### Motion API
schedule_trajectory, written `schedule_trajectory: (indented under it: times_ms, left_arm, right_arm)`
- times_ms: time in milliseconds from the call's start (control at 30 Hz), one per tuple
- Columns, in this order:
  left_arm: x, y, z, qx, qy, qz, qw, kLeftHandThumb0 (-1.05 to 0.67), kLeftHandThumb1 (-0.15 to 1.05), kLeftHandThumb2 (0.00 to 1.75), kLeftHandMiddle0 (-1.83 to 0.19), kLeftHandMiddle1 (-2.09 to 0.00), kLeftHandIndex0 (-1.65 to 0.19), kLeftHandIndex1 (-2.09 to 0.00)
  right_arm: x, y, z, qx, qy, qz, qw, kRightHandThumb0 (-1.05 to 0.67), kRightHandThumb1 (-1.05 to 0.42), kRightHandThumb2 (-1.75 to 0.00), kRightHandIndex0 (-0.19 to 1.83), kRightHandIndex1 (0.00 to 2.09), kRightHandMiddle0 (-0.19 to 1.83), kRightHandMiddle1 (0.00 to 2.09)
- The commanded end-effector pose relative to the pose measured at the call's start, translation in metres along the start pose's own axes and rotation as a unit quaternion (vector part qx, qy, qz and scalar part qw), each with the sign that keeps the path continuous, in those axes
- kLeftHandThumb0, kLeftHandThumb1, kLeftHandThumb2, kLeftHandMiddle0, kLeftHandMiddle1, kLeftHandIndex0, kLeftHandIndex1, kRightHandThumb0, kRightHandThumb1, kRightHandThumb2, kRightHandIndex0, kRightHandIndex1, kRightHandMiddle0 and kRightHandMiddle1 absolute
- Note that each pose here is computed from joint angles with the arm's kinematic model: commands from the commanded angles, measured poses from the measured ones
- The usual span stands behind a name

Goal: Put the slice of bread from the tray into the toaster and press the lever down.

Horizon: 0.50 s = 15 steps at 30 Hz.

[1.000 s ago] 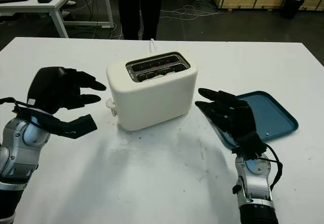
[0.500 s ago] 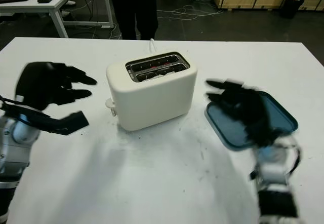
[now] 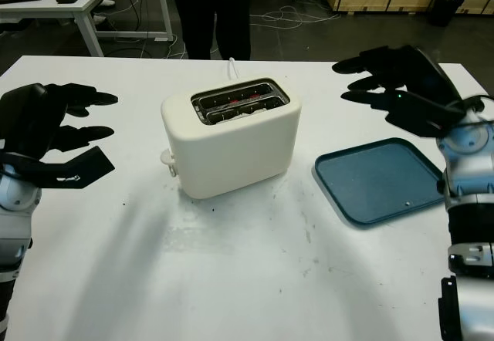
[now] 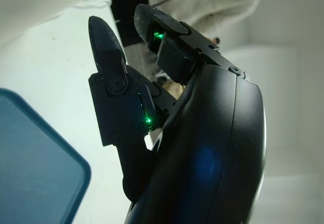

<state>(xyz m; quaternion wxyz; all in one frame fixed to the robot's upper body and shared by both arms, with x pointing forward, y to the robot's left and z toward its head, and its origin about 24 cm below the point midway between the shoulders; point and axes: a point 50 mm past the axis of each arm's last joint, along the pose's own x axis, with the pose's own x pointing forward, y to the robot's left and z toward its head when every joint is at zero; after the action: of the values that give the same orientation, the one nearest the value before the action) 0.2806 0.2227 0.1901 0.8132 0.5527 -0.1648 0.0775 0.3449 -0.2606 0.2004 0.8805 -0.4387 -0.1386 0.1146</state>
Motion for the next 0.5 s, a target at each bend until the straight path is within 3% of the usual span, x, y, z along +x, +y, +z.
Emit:
schedule_trajectory:
  times_ms: [0,467]
  left_arm:
    - [0.006,0.004,0.002,0.013,-0.006,-0.003,1.000,-0.39,0.70,0.00,-0.88,-0.68,-1.07,-0.02]
    - [0.024,0.007,0.010,0.044,-0.037,-0.055,0.997,-0.41,0.69,0.00,-0.92,-0.66,-1.10,-0.02]
  right_arm:
    - [0.004,0.000,0.004,-0.020,-0.003,0.009,1.000,-0.50,-0.86,0.00,1.02,0.00,0.87,0.00]
    - [0.010,0.013,0.011,-0.043,-0.010,0.042,0.998,-0.43,-0.86,0.00,0.92,0.00,0.81,0.00]
